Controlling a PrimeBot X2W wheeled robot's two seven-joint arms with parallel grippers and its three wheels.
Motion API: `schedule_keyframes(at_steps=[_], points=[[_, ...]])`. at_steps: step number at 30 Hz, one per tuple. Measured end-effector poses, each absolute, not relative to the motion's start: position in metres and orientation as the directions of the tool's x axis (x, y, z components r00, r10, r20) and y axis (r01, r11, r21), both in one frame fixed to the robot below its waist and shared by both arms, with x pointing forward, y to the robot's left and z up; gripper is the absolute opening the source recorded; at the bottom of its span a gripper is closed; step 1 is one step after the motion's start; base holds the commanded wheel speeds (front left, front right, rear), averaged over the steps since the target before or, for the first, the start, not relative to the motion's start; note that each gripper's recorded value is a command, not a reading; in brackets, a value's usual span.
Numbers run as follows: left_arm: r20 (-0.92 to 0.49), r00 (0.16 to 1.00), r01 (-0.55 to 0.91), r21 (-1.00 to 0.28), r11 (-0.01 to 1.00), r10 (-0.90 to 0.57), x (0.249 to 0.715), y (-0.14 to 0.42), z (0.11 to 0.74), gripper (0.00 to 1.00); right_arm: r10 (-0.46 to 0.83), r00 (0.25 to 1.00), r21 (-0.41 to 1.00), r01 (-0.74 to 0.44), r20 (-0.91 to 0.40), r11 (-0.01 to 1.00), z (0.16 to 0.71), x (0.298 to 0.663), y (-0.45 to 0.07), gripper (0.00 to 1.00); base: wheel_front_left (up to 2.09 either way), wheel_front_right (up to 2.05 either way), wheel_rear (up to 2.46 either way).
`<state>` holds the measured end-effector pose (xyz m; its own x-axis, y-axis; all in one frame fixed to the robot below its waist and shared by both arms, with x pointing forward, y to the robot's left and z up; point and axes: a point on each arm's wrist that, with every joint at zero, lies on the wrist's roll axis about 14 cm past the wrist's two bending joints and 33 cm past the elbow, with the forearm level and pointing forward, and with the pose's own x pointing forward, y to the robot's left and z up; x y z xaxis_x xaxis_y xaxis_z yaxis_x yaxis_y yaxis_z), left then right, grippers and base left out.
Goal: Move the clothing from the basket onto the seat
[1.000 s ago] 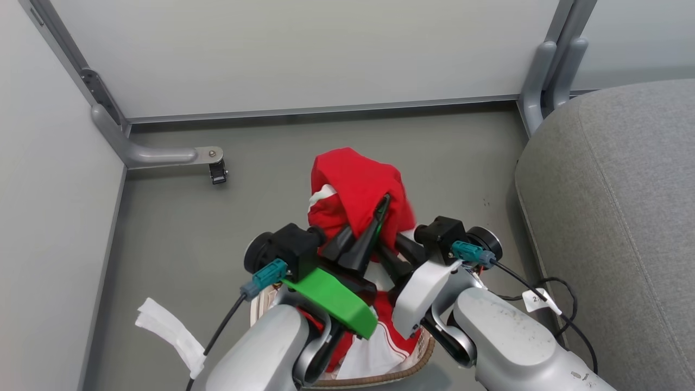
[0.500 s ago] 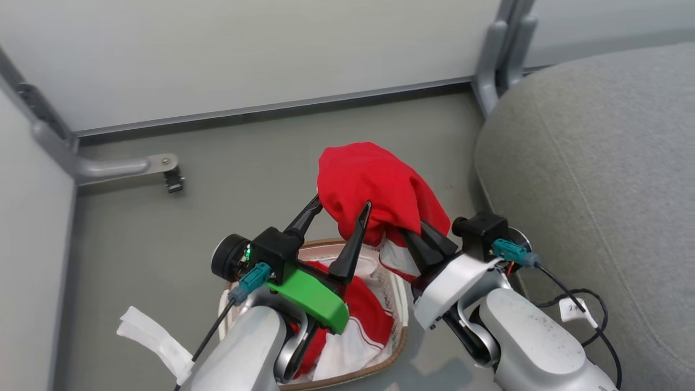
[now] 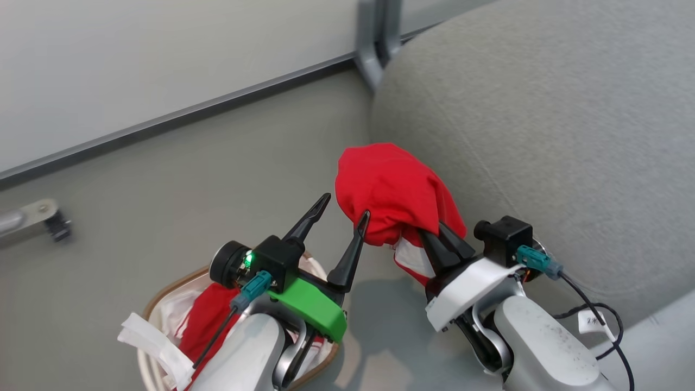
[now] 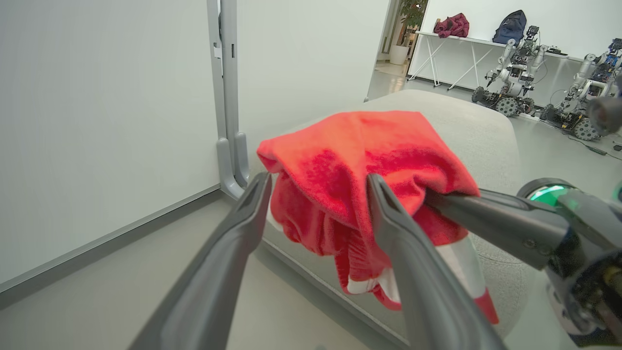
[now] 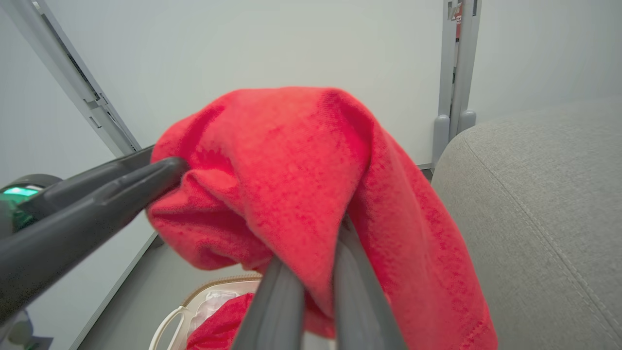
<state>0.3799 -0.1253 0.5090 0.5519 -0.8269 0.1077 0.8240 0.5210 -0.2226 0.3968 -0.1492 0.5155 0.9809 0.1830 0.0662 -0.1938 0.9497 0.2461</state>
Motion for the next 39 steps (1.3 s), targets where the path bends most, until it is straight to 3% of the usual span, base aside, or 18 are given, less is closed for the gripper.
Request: schedule_keyframes(at_steps=[8, 14, 28, 39], points=[[0.103, 0.384, 0.902, -0.252, 0.349, -0.918, 0.345, -0.179, 0.501, 1.0, -0.015, 0.999, 0.231, 0.006, 0.037, 0.973, 0.508, 0.367, -0.214, 0.0, 0.0, 0.0, 0.0], [0.098, 0.323, 0.917, -0.278, 0.286, -0.941, 0.335, -0.196, 0.493, 1.0, -0.08, 0.997, 0.173, 0.081, -0.012, 0.982, 0.496, 0.354, -0.241, 0.0, 0.0, 0.0, 0.0], [0.007, 0.363, 0.885, -0.316, 0.343, -0.932, 0.374, -0.176, 0.435, 1.0, -0.238, 0.971, -0.161, 0.235, -0.002, 0.959, 0.538, 0.417, -0.365, 0.0, 0.0, 0.0, 0.0], [-0.041, 0.436, 0.842, -0.335, 0.424, -0.899, 0.42, -0.148, 0.386, 1.0, -0.36, 0.933, -0.303, 0.336, -0.026, 0.892, 0.538, 0.487, -0.432, 0.0, 0.0, 0.0, 0.0]])
